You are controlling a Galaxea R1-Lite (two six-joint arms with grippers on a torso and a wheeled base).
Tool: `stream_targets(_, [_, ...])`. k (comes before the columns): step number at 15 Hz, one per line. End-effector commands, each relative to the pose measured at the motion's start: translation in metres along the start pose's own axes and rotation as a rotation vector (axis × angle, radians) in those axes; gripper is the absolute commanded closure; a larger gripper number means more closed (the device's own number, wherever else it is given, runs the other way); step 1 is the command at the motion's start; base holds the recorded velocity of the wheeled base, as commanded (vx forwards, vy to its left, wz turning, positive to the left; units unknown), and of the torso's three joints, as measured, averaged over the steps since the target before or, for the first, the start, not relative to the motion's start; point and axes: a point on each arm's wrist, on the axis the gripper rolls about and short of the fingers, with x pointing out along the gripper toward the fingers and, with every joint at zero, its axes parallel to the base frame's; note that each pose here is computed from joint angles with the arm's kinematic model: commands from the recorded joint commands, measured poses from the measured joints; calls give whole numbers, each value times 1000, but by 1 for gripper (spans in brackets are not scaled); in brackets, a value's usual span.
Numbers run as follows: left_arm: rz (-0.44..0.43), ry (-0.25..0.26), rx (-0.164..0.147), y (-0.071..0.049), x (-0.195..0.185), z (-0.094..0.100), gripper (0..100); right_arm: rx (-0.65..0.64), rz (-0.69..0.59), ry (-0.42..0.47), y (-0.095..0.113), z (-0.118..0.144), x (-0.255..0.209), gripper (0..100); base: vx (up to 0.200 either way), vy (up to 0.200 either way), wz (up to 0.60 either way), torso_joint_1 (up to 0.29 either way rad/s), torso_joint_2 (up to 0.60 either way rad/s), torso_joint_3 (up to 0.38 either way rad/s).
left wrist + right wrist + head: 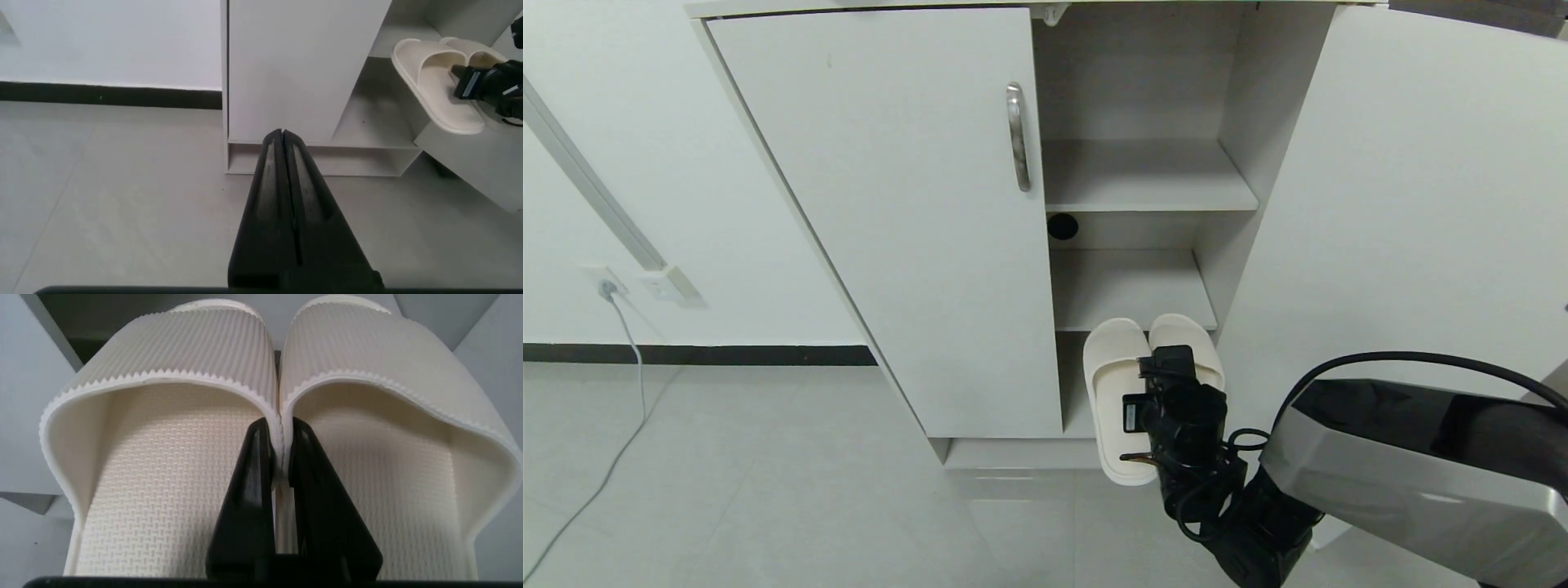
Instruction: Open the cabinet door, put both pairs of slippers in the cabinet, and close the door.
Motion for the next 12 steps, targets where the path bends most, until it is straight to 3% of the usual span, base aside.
stream_targets(1, [0,1,0,0,0,0,100,7,1,-9,0,5,-1,100,0,0,0,0,0,0])
stream_targets(2, [0,1,-2,0,0,0,100,7,1,-9,0,5,-1,100,0,0,0,0,0,0])
stream_targets(12, [0,1,-5,0,0,0,100,-4,24,4,0,1,-5,100,200,0,0,3,2,3])
